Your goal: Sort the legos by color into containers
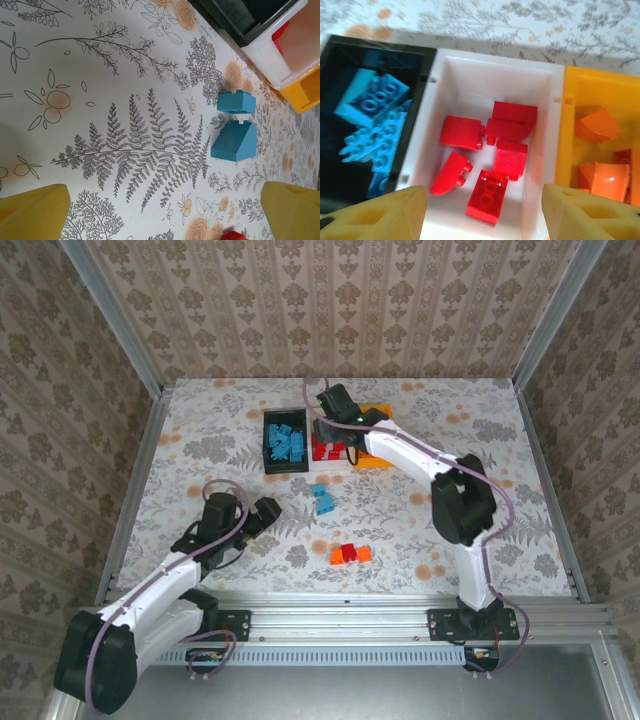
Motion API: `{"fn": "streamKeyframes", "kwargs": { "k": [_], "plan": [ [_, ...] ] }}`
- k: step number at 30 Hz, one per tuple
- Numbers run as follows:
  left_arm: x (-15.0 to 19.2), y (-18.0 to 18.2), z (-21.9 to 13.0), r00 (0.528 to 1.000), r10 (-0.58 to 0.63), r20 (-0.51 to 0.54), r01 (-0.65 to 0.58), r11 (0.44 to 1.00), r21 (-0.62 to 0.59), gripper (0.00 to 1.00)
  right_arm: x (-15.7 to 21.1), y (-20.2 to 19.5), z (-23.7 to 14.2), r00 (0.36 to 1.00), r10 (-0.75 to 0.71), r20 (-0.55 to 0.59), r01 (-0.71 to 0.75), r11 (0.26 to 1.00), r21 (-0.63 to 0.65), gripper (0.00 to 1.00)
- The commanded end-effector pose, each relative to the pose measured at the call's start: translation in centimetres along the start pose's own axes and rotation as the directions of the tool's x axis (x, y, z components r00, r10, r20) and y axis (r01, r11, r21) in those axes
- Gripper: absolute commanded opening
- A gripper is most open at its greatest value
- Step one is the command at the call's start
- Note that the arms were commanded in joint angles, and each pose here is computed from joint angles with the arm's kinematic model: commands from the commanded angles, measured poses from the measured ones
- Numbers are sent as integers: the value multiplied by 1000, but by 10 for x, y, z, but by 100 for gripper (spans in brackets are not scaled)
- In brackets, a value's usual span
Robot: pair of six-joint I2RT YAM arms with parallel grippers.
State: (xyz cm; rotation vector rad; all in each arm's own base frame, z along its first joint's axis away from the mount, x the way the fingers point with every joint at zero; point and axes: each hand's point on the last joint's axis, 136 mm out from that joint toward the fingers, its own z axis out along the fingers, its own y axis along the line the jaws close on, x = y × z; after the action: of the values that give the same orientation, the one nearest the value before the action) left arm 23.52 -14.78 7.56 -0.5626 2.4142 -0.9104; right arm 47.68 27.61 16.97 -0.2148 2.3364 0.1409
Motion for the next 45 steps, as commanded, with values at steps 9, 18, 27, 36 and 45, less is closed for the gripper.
{"fn": "streamKeyframes", "kwargs": {
  "k": [9, 18, 27, 36, 45],
  "plan": [
    [24, -26, 22, 982, 145, -121, -144, 989, 13, 100, 167, -22, -105, 991, 14, -131, -15, 1000, -3, 54],
    [44, -43, 54, 954, 207, -219, -214, 977, -12, 100, 251, -17, -143, 970, 39, -241, -57, 996, -71, 51],
    [16, 6, 41, 977, 69, -200, -106, 978, -179, 100, 264, 47, -150, 965, -48, -257, 7, 987, -159, 63],
    [2, 23, 16, 989, 31, -145, -58, 981, -187, 100, 280, 89, -130, 946, -102, -307, 67, 990, -124, 64],
    [4, 24, 13, 990, 26, -138, -50, 984, -171, 100, 282, 80, -121, 937, -103, -334, 104, 994, -15, 59]
  ]
}}
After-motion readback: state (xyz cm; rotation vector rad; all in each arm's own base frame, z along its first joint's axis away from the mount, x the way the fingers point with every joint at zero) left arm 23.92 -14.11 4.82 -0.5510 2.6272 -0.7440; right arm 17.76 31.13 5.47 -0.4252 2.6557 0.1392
